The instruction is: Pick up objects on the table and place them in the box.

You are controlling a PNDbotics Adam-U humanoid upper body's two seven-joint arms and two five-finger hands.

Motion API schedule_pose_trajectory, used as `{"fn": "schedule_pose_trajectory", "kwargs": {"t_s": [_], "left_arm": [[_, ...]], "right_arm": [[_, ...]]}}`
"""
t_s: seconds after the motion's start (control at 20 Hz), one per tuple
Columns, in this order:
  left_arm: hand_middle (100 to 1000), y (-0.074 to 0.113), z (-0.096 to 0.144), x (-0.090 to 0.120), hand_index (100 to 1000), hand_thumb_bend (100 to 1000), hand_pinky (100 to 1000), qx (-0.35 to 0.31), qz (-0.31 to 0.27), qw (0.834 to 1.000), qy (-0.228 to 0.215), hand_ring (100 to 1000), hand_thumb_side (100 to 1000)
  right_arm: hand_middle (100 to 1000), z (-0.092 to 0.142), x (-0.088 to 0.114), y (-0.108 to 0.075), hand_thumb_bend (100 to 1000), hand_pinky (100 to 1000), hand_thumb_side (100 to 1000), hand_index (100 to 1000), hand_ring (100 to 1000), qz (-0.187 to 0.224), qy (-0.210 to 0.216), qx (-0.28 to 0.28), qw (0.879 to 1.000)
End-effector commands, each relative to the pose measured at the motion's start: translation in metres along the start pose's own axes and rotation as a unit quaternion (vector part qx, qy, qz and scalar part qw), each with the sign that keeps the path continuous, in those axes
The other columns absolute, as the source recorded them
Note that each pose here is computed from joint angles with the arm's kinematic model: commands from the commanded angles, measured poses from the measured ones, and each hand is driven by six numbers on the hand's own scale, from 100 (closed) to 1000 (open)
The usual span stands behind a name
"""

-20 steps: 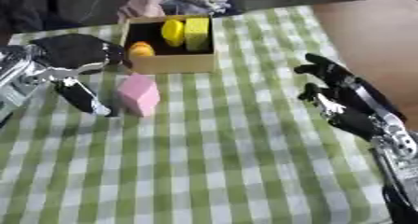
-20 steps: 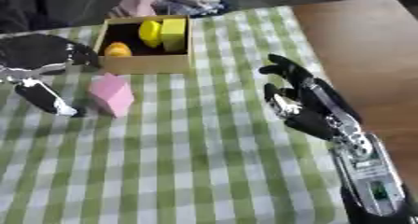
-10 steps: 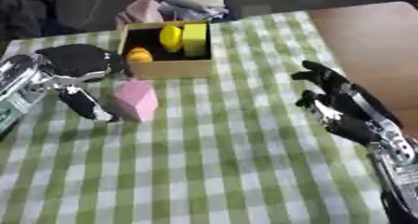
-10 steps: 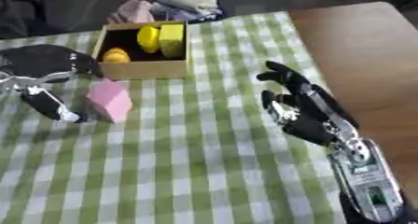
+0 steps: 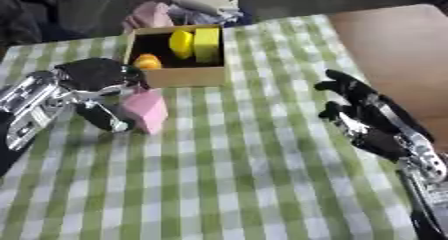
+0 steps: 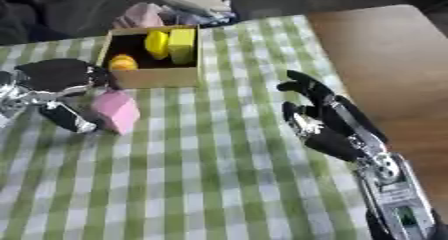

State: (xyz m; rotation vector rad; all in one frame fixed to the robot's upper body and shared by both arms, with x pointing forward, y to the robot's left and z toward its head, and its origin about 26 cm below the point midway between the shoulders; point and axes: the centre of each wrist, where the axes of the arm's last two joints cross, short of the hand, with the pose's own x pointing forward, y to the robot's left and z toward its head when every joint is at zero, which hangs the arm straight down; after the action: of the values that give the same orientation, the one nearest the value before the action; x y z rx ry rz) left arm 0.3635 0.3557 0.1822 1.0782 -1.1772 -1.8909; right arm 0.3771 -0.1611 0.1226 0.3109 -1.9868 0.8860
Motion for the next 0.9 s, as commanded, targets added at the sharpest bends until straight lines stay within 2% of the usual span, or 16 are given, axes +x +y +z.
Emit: {"fn": "schedule_pose_trajectory", "kwargs": {"t_s": [0.05,0.15,0.2,0.35,0.4,0.55,0.7,0.9], "left_arm": [[804,0.004,-0.001,-0.004,854,337,838,0.002,-0.008,1.0,-0.001,813,393],[775,0.002,-0.002,-0.004,828,317,827,0.007,-0.004,1.0,-0.003,788,380],[717,0.003,-0.002,-0.004,779,281,804,0.014,-0.001,1.0,-0.002,741,357],[629,0.004,0.0,-0.005,712,256,777,0.042,0.006,0.999,0.001,670,336],[572,0.005,0.0,-0.006,665,230,749,0.053,0.01,0.999,0.003,610,317],[589,0.005,0.001,-0.006,677,248,753,0.071,0.015,0.997,0.005,621,327],[508,0.006,0.001,-0.007,601,203,705,0.083,0.017,0.996,0.007,535,299],[497,0.018,0.008,-0.014,589,176,701,0.12,0.021,0.992,0.025,527,268]], "right_arm": [[829,-0.004,0.005,-0.002,100,671,470,976,1000,0.001,-0.011,0.0,1.0],[829,-0.004,0.005,-0.002,100,671,470,976,1000,0.001,-0.01,-0.001,1.0],[829,-0.003,0.005,-0.002,100,671,470,976,1000,0.001,-0.01,-0.002,1.0],[829,-0.003,0.004,-0.002,100,671,470,976,1000,0.0,-0.007,-0.004,1.0],[829,-0.002,0.004,-0.002,100,671,470,976,1000,0.0,-0.007,-0.004,1.0],[829,-0.003,0.004,-0.002,100,671,470,976,1000,0.001,-0.007,-0.004,1.0],[829,-0.003,0.004,-0.002,100,671,470,976,1000,0.001,-0.006,-0.004,1.0],[829,-0.002,0.003,-0.003,100,671,470,976,1000,0.003,-0.005,-0.006,1.0]]}}
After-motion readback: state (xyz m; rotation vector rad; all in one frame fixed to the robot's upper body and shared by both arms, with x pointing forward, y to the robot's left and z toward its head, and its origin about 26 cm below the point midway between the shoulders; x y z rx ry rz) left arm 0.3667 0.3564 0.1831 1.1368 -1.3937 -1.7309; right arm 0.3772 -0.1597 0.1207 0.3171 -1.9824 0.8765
